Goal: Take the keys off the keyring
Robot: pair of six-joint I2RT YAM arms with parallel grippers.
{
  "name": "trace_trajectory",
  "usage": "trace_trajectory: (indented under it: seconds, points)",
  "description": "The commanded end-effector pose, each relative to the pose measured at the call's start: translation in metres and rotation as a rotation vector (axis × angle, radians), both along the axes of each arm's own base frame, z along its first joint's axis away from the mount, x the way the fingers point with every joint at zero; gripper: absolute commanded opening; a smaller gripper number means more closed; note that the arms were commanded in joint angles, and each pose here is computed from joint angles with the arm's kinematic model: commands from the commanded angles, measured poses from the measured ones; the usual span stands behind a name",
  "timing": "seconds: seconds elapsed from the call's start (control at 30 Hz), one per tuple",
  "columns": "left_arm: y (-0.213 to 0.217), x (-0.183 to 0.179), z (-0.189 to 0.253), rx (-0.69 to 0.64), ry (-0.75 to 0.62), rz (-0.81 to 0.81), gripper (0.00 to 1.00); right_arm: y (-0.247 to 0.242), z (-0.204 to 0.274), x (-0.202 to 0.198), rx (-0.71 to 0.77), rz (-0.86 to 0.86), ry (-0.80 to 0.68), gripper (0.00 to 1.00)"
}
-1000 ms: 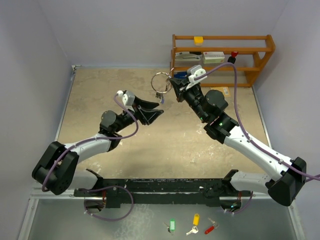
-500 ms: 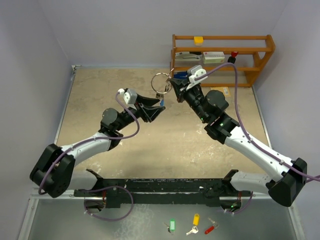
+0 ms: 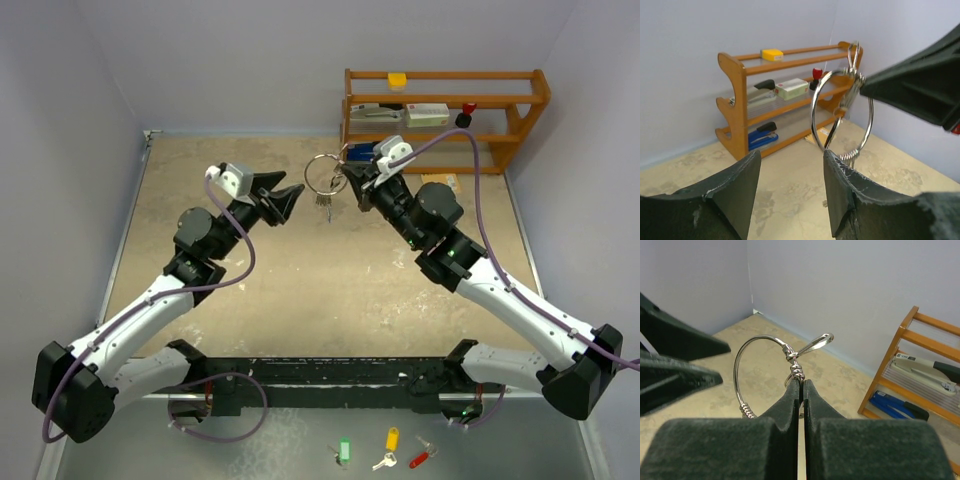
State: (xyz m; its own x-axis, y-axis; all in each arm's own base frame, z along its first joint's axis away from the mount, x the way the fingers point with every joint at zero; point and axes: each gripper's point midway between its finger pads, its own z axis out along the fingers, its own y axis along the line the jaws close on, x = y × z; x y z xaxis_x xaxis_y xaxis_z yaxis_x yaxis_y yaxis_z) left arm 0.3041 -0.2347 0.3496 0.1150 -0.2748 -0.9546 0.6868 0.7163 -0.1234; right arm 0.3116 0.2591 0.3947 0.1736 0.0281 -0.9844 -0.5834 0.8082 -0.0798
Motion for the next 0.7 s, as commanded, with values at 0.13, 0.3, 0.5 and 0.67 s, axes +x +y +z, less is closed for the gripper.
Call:
trace_trajectory:
  seconds: [0.13,0.3,0.5,0.67]
  points:
    - [-0.005,-0.003,0.064,-0.045,-0.103,-0.028,0.49,0.003,0.026,-0.013,0.008,0.055,-0.061,0.00]
    - [-0.019,0.004,0.060,-0.027,-0.086,-0.076,0.48,0.005,0.027,-0.016,0.004,0.074,-0.065,0.00]
    - [-0.034,0.001,0.051,-0.008,-0.067,-0.155,0.48,0.007,0.028,-0.019,0.003,0.087,-0.072,0.00]
    - [-0.040,-0.005,0.044,0.010,-0.072,-0.204,0.33,0.008,0.029,-0.020,0.005,0.098,-0.077,0.00]
